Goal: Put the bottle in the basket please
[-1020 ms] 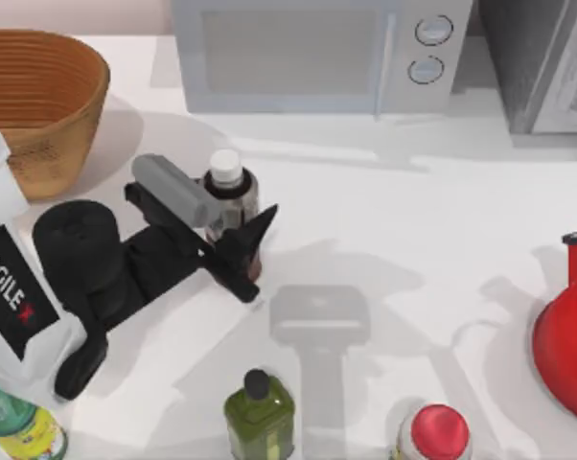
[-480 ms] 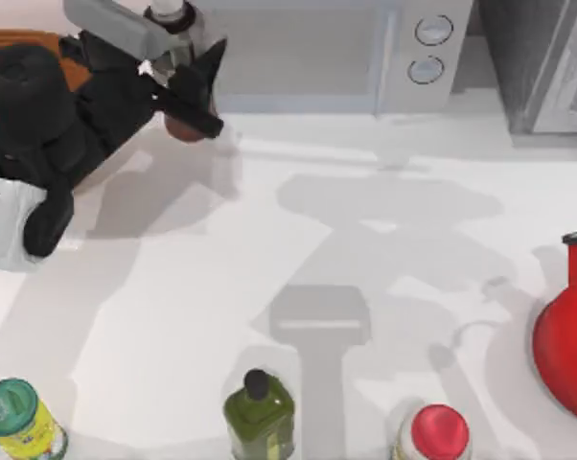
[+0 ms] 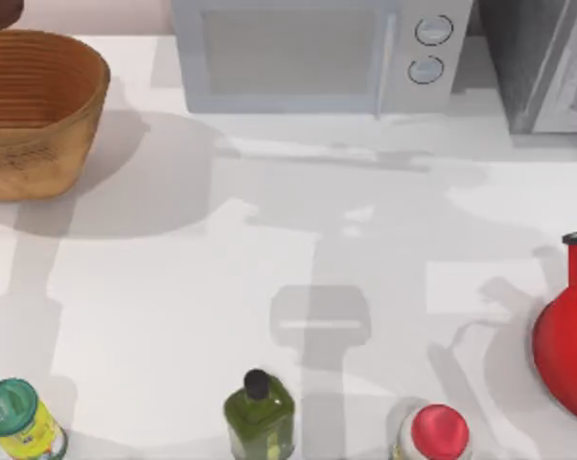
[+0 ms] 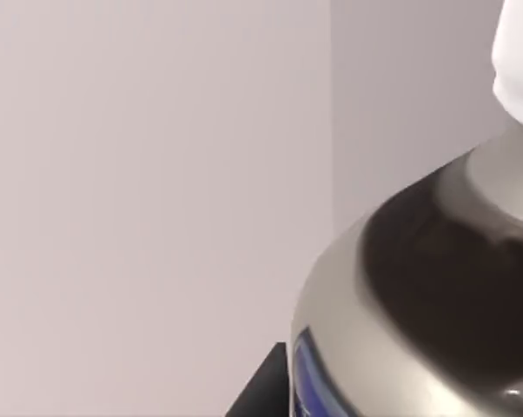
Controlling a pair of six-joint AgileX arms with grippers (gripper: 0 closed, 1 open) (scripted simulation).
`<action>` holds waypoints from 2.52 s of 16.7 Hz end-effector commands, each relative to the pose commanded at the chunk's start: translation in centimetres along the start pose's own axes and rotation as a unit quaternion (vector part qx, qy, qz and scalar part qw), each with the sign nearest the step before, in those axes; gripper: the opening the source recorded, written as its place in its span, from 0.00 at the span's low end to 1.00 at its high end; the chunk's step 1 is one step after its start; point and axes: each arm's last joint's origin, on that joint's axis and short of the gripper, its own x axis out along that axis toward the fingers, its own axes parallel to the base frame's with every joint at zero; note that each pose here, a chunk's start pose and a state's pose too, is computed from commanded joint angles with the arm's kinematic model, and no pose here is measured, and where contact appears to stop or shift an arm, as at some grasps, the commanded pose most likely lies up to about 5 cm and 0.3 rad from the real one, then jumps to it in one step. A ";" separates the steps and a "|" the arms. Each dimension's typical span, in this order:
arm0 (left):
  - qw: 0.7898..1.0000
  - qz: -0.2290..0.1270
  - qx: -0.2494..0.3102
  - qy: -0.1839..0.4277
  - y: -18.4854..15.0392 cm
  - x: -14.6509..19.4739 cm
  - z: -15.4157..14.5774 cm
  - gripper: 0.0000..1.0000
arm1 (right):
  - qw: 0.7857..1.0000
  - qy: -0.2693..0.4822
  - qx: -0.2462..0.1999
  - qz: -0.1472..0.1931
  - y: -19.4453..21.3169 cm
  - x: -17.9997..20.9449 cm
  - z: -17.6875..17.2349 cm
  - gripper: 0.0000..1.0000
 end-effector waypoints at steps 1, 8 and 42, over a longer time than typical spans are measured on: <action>1.000 0.024 -0.008 0.011 0.9 -0.8 0.4 0.00 | 1.000 0.000 0.000 0.000 0.0 0.0 0.0 1.00; 0.995 0.089 -0.033 0.028 3.0 -2.9 1.3 0.00 | 1.000 0.000 0.000 0.000 0.0 0.0 0.0 1.00; 0.995 0.089 -0.033 0.028 3.7 1.8 -3.1 1.00 | 1.000 0.000 0.000 0.000 0.0 0.0 0.0 1.00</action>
